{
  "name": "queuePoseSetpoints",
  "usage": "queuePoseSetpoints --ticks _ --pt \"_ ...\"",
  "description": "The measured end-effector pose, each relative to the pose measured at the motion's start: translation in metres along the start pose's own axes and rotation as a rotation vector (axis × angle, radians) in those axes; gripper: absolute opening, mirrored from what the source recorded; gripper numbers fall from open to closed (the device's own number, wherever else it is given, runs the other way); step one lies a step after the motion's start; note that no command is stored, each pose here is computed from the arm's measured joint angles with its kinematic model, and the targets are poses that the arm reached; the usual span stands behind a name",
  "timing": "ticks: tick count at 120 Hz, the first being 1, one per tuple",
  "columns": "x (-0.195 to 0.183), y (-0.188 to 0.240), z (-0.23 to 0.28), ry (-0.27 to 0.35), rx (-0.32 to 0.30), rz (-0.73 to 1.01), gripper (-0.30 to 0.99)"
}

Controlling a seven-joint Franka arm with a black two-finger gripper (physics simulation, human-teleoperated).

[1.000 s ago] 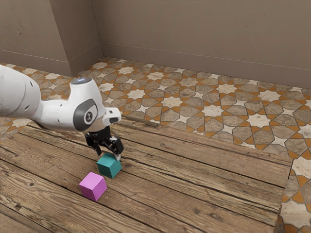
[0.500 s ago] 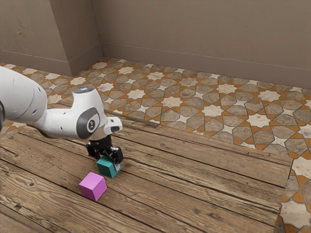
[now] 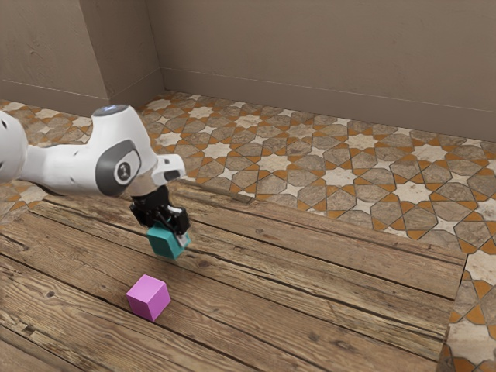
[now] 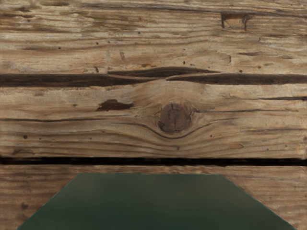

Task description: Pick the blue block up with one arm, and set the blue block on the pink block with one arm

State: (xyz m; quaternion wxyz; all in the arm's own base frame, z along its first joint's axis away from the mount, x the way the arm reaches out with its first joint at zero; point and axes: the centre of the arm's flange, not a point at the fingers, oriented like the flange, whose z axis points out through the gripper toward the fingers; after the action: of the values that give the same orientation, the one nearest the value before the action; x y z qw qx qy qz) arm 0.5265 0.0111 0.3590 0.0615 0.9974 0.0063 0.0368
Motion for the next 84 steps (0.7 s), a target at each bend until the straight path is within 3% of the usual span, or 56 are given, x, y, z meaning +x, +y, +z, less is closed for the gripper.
queuePoseSetpoints --ticks 53,84 --pt "-0.099 0.008 -0.023 -0.067 -0.049 0.03 0.4" --pt "-0.1 0.003 -0.002 -0.094 -0.021 0.026 0.4"
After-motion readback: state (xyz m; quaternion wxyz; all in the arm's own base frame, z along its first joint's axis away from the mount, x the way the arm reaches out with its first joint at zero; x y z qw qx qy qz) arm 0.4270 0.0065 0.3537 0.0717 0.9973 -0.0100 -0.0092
